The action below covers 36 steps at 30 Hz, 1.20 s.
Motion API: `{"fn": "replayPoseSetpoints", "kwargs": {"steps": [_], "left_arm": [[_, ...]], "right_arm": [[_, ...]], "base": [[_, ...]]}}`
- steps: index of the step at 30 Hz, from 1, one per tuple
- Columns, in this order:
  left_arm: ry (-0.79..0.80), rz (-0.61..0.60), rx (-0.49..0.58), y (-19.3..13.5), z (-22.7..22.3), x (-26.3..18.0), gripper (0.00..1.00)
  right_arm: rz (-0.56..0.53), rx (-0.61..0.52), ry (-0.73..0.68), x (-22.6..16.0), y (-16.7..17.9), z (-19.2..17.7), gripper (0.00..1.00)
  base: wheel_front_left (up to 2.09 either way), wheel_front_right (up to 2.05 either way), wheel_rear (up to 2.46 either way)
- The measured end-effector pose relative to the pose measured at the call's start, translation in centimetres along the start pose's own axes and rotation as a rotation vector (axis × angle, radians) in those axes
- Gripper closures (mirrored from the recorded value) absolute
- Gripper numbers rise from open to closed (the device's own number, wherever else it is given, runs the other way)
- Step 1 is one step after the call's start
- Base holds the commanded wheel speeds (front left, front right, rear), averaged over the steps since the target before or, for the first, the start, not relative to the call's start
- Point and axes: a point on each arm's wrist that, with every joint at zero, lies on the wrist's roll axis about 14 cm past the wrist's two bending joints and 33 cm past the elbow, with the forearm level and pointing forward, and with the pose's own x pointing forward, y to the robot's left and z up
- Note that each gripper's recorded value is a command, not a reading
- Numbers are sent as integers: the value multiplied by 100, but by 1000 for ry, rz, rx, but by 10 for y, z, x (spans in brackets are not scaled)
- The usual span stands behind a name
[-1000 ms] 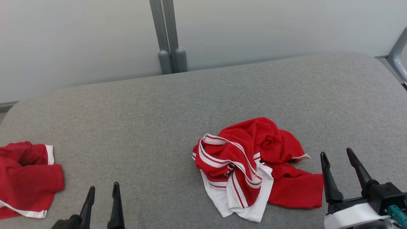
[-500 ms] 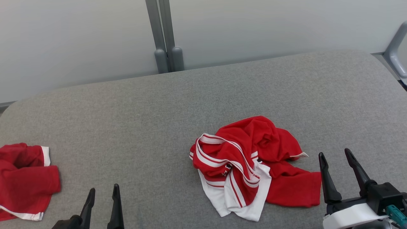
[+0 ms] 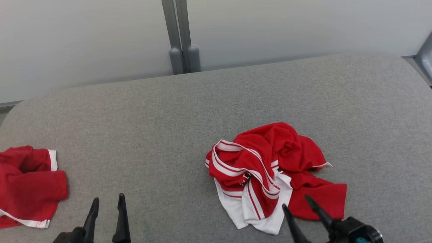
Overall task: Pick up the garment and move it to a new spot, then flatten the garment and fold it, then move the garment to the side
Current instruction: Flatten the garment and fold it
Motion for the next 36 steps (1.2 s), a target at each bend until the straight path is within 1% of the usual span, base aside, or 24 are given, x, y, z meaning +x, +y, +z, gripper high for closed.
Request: {"fn": "replayPoseSetpoints", "kwargs": {"steps": [2,4,11,19,20,21,22,24,25,29,33,35,36], "left_arm": [[-1,1,-1,0,0,-1,0],[-2,10,-1,2,1,-1,0],[-19,49,0,13,6,-4,0],[-33,83,-3,23,10,1,0],[-34,87,-4,24,10,1,0],[-33,91,-7,25,10,1,0],[-31,95,-10,25,9,1,0],[-27,96,-14,24,8,0,0],[-29,107,-16,27,8,-1,0],[-57,156,-28,38,17,-1,0],[-63,191,-40,46,18,-7,0],[-77,215,-53,50,22,-9,0],[-87,217,-61,49,25,-9,0]], "right_arm": [[56,38,86,-5,17,-26,0],[80,53,133,-5,24,-40,0],[99,92,186,16,32,-57,0],[147,70,251,43,40,-73,0],[154,69,259,45,42,-75,13],[164,70,262,48,44,-76,71],[175,71,260,52,46,-75,100],[198,85,233,61,52,-66,100],[214,105,196,67,57,-55,100],[346,114,67,89,81,-7,100],[483,97,2,112,100,49,100],[544,118,-15,124,111,82,100],[562,97,-16,131,111,95,100]], "base": [[0,0,0],[0,0,0],[0,0,0],[0,0,0],[0,0,0],[0,0,0],[0,0,0],[0,0,0],[0,0,0],[0,0,0],[0,0,0],[0,0,0],[0,0,0]]}}
